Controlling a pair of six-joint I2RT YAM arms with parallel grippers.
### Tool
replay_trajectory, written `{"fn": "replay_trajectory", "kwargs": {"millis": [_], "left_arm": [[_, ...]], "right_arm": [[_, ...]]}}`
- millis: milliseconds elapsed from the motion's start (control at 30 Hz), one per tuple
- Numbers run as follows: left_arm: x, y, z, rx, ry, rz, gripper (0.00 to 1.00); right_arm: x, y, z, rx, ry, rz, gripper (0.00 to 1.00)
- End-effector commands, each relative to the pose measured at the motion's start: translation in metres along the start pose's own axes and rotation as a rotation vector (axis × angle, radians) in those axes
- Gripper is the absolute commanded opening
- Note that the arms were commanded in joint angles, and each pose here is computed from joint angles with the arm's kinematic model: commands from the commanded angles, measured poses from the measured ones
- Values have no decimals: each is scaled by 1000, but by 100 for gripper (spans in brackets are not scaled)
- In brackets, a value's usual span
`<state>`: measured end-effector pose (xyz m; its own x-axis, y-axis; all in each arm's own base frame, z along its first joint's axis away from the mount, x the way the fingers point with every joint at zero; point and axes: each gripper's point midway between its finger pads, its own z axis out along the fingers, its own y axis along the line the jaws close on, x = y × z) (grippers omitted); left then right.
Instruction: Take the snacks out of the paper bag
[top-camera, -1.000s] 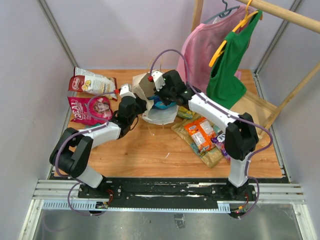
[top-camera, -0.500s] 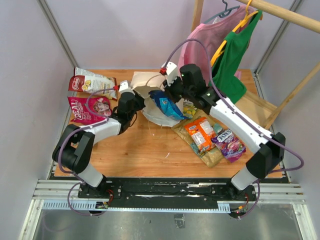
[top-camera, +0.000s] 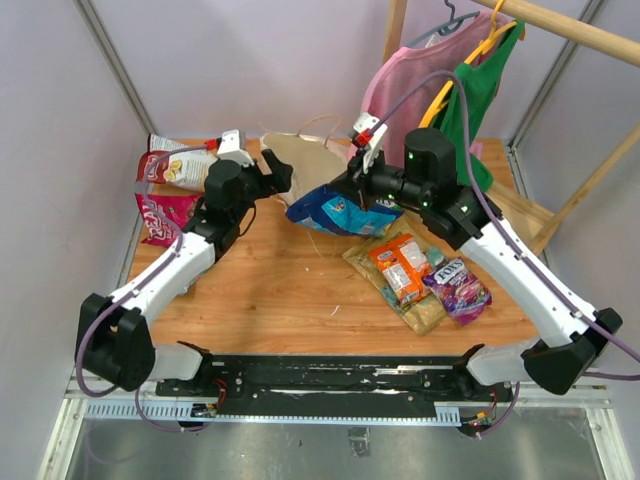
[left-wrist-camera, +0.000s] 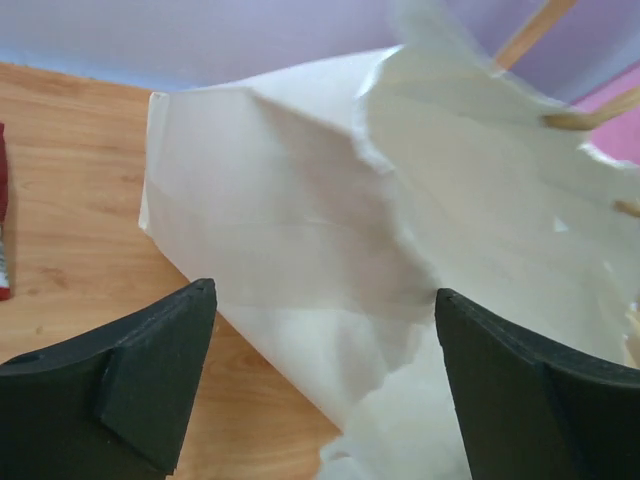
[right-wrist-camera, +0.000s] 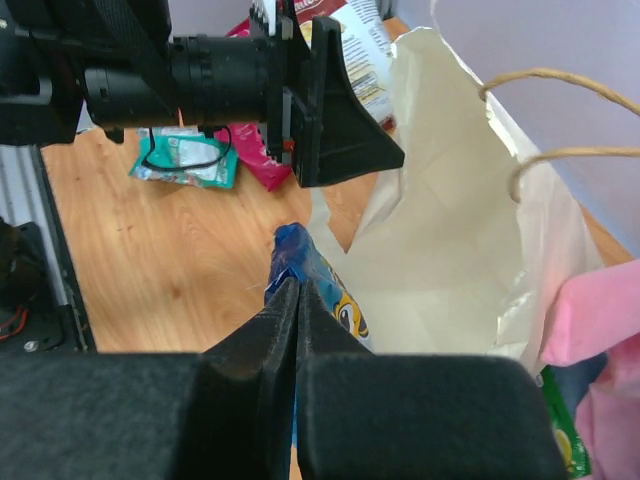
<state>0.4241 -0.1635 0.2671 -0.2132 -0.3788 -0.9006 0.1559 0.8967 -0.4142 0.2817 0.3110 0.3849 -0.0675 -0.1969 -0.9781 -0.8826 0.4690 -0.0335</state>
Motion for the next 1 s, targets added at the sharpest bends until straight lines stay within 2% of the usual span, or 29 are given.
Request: {"fn": "replay_trajectory", "kwargs": {"millis": [0,233,467,633,800,833,967], "left_arm": [[9,12,-27,-18,102,74,96],[11,36,-62,-85,108,108,100],[25,40,-70,-79,142,100,100],[51,57,-72,-123,170,86,99],[77,84,-78,-216,195,81,96],[82,91,-80,-243,197,84,96],[92,115,-88,-339,177,96,96]], "right_arm": [[-50,31,-27,-89,-207,-8,1],[-54,47,-54,-77,-255,-16,1],[-58,63,-76,-87,-269,-29,1],[-26,67,-73,-67,-233,24,1],[44,55,-43,2,-96,136,1],[58,54,-38,10,-63,158,5],[120,47,-22,98,53,222,64]]}}
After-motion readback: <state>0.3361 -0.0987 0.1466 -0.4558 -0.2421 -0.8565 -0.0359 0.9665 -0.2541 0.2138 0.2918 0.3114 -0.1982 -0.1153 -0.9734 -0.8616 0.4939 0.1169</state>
